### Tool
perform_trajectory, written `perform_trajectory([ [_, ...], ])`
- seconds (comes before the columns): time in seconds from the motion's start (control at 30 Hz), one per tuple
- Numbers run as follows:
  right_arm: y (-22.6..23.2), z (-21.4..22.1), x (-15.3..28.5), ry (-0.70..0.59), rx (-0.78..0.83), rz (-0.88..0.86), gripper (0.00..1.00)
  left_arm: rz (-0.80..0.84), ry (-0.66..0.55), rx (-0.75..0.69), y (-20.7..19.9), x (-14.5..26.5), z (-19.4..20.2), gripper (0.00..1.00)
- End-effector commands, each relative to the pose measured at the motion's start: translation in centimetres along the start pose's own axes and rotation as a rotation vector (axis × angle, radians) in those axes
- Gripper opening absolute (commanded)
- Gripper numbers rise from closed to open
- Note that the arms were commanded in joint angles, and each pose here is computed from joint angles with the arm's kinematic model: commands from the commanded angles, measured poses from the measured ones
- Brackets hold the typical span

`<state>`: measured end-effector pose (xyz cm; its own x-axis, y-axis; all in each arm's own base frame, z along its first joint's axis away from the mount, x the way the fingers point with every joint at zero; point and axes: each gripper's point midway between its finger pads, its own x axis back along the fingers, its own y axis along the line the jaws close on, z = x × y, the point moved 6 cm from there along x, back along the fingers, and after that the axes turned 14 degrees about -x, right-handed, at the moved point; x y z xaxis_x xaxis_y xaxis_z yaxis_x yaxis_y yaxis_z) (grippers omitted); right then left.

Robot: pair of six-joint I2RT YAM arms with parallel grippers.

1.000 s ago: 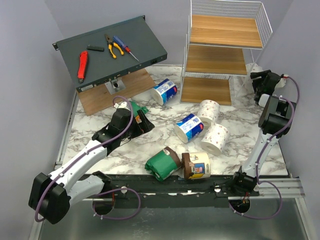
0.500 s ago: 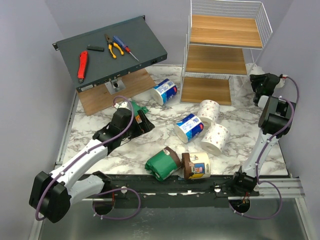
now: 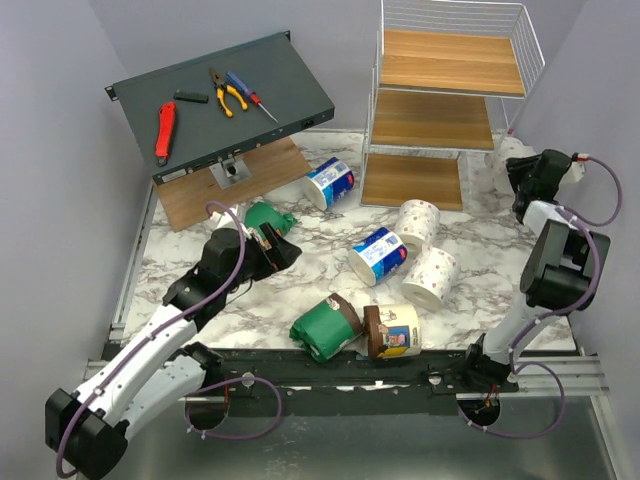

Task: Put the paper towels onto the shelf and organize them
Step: Pick up the paper towel from the corner of the board, then place the paper towel at the center of the board.

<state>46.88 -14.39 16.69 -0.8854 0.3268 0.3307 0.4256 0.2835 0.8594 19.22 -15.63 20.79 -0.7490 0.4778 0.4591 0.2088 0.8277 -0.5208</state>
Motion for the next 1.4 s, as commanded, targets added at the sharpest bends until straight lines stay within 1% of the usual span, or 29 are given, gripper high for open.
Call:
perform_trajectory([
  [0.0,1.1,-0.5,4.4,-0.056,0.064,0.071,0.34,-0.051,-0.015,0.012,1.4,0.8,1.2,0.99],
  [0.2,0.4,0.9,11.2,-0.041,0.158,0.164,0.33,-0.012,-0.064,0.042,1.4,1.9,1.4,0.98],
  [0.3,-1.1,1.4,14.6,-0.012,0.192,0.216,0.33,-0.010,-0.075,0.075,1.5,2.1,1.6,0.98],
  [0.47,-1.9,1.3,20.5,-0.028,0.311,0.282,0.33,-0.014,-0.062,0.114,1.6,2.1,1.9,0.98],
  [0.57,-2.0,1.2,23.3,-0.027,0.349,0.299,0.33,-0.023,-0.034,0.136,1.6,2.1,2.4,0.98],
  [0.63,-2.1,1.4,24.7,0.003,0.385,0.312,0.33,-0.023,-0.016,0.140,1.6,2.1,2.7,0.98],
  [0.77,-2.6,2.5,26.8,0.125,0.479,0.334,0.37,-0.017,0.005,0.148,1.7,2.0,3.2,0.98],
  [0.83,-2.9,2.5,27.7,0.157,0.523,0.346,0.39,-0.012,0.002,0.152,1.6,2.0,3.1,0.98],
  [0.87,-2.8,2.5,28.1,0.158,0.520,0.349,0.39,-0.011,0.000,0.150,1.6,2.0,3.1,0.98],
  [0.9,-2.6,2.8,28.3,0.190,0.534,0.323,0.39,-0.007,-0.002,0.149,1.5,2.1,3.0,0.98],
  [0.93,-2.5,3.1,28.3,0.217,0.540,0.310,0.39,-0.008,-0.001,0.147,1.5,2.1,3.0,0.98],
  [1.07,-3.1,3.8,27.2,0.274,0.564,0.379,0.41,-0.008,0.000,0.143,1.5,2.1,3.0,0.98],
  [1.17,-3.2,4.0,25.8,0.276,0.581,0.418,0.42,-0.008,0.006,0.150,1.5,1.9,3.2,0.98],
  [1.27,-3.0,3.7,24.1,0.237,0.638,0.461,0.42,-0.017,0.021,0.152,1.6,1.6,3.5,0.98],
  [1.37,-2.7,3.9,22.7,0.239,0.637,0.480,0.43,-0.027,0.033,0.146,1.6,1.3,3.5,0.98],
])
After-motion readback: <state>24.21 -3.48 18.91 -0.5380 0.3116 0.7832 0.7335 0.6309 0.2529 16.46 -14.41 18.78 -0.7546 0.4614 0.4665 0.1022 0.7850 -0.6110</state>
